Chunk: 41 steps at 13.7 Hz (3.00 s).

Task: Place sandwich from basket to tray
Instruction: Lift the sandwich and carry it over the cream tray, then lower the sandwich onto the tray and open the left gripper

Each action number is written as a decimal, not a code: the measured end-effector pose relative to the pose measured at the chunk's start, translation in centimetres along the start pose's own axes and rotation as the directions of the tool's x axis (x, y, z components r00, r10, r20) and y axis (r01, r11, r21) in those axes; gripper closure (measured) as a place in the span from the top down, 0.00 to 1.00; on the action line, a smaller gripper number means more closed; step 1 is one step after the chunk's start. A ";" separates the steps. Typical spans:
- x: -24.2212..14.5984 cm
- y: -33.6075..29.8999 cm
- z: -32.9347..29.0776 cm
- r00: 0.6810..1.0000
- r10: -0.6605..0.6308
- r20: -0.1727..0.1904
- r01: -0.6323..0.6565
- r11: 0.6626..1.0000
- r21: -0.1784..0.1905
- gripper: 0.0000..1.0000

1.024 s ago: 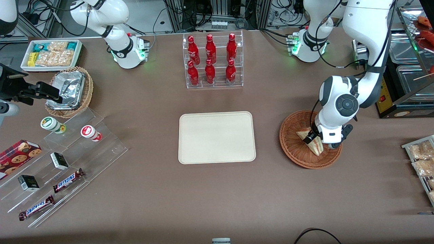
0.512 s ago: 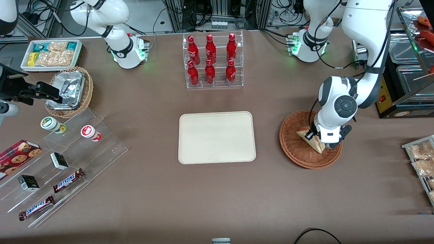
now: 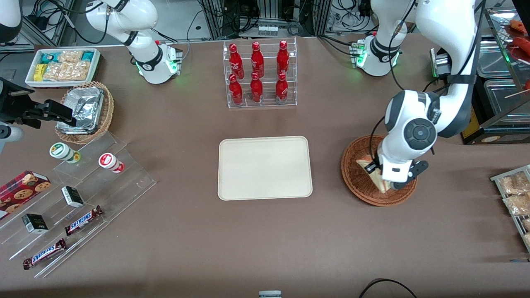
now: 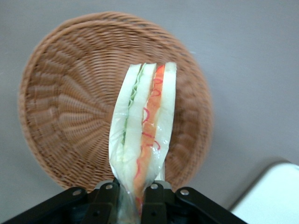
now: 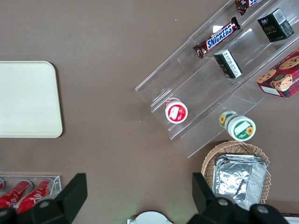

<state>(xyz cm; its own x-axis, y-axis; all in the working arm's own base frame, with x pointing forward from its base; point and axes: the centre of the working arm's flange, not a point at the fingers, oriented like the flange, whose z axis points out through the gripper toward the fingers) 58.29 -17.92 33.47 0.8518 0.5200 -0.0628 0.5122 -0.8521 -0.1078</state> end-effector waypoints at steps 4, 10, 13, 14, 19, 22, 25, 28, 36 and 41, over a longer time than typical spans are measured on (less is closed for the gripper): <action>-3.1 7.4 0.1 0.989 0.143 0.029 -0.140 0.988 -0.068 0.18; -12.4 18.8 2.9 0.968 0.248 0.041 -0.244 0.965 -0.094 0.18; -16.0 21.6 3.8 0.964 0.264 0.035 -0.260 0.961 -0.096 0.18; -17.3 22.3 4.1 0.962 0.270 0.031 -0.266 0.959 -0.099 0.18; -22.2 24.9 6.2 0.952 0.305 0.022 -0.302 0.948 -0.097 0.18; -23.9 26.0 7.9 0.954 0.301 0.001 -0.300 0.952 -0.063 0.18; -23.8 26.9 8.4 0.955 0.297 0.005 -0.296 0.954 -0.044 0.18; -23.9 27.3 8.8 0.954 0.299 0.005 -0.299 0.953 -0.043 0.23; -21.4 27.6 5.7 0.964 0.265 -0.026 -0.267 0.960 -0.080 1.00; -19.9 26.8 0.5 0.966 0.255 -0.038 -0.257 0.964 -0.073 1.00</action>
<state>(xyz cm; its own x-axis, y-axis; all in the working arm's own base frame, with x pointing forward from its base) 55.04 -51.06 31.31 0.9577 0.2834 -0.0507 0.2830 -0.9590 -0.0150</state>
